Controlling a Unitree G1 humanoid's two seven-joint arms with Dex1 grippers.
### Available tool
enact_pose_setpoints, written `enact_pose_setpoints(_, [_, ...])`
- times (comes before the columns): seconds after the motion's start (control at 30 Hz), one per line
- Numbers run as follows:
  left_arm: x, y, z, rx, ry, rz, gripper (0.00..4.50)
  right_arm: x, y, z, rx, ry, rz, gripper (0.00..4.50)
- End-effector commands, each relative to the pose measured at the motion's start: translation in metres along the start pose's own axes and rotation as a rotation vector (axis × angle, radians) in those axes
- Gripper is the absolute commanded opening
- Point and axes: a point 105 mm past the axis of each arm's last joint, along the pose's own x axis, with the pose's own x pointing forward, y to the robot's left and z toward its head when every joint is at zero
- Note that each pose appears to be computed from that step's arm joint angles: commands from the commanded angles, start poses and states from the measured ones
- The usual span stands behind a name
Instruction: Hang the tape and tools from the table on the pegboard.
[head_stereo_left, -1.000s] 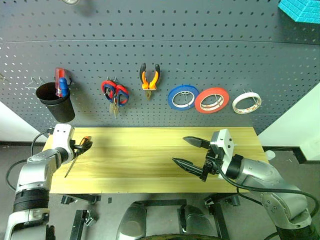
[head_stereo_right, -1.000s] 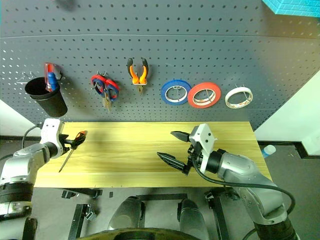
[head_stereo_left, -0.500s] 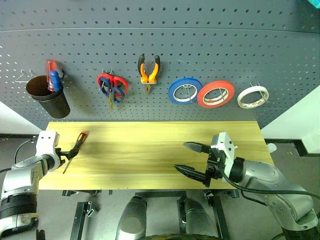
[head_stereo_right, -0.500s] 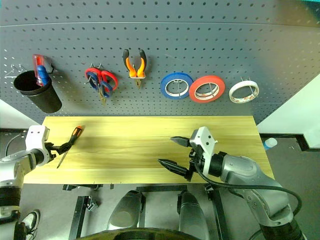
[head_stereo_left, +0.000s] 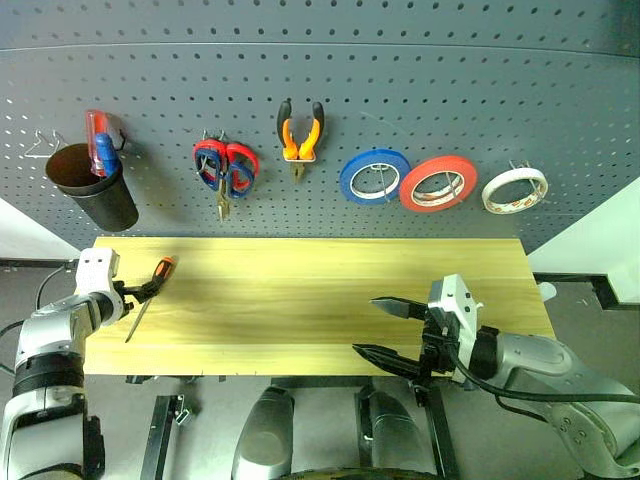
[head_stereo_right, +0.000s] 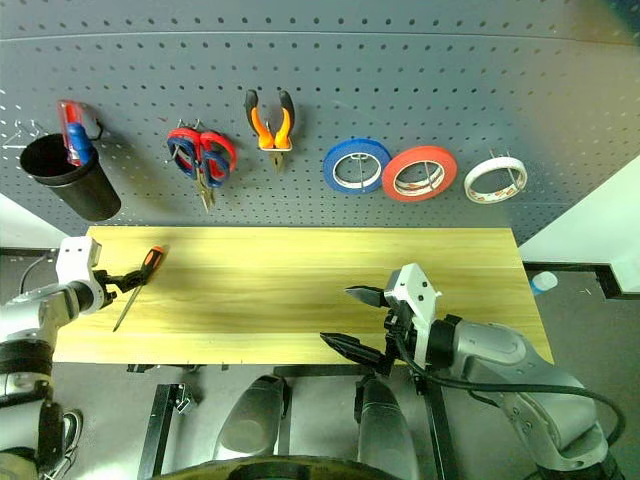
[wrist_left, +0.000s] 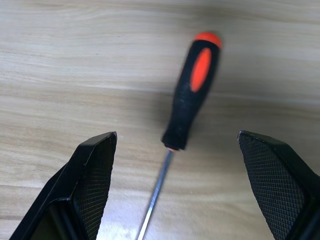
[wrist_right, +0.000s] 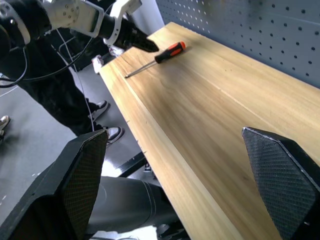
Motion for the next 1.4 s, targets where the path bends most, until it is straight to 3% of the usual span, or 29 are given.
enact_pose_setpoints(0.03, [-0.001,0.012,0.011,0.013,-0.02,0.037,4.05,-0.004,0.008,0.008,-0.027,-0.013,0.015,4.5])
enact_pose_setpoints(0.43, [0.014,0.007,0.011,-0.013,0.004,0.023,4.05,-0.018,0.016,0.007,-0.01,0.02,-0.004,4.5])
enact_pose_setpoints(1.07, [0.027,-0.016,-0.015,-0.014,0.065,-0.035,4.05,-0.054,0.035,0.006,0.043,0.113,-0.051,4.5])
enact_pose_setpoints(1.17, [0.026,-0.016,-0.017,-0.008,0.066,-0.042,3.51,-0.055,0.034,0.006,0.046,0.116,-0.057,4.5])
enact_pose_setpoints(1.4, [0.022,-0.008,-0.02,-0.009,0.07,-0.016,1.2,-0.051,0.033,0.007,0.045,0.107,-0.062,4.5])
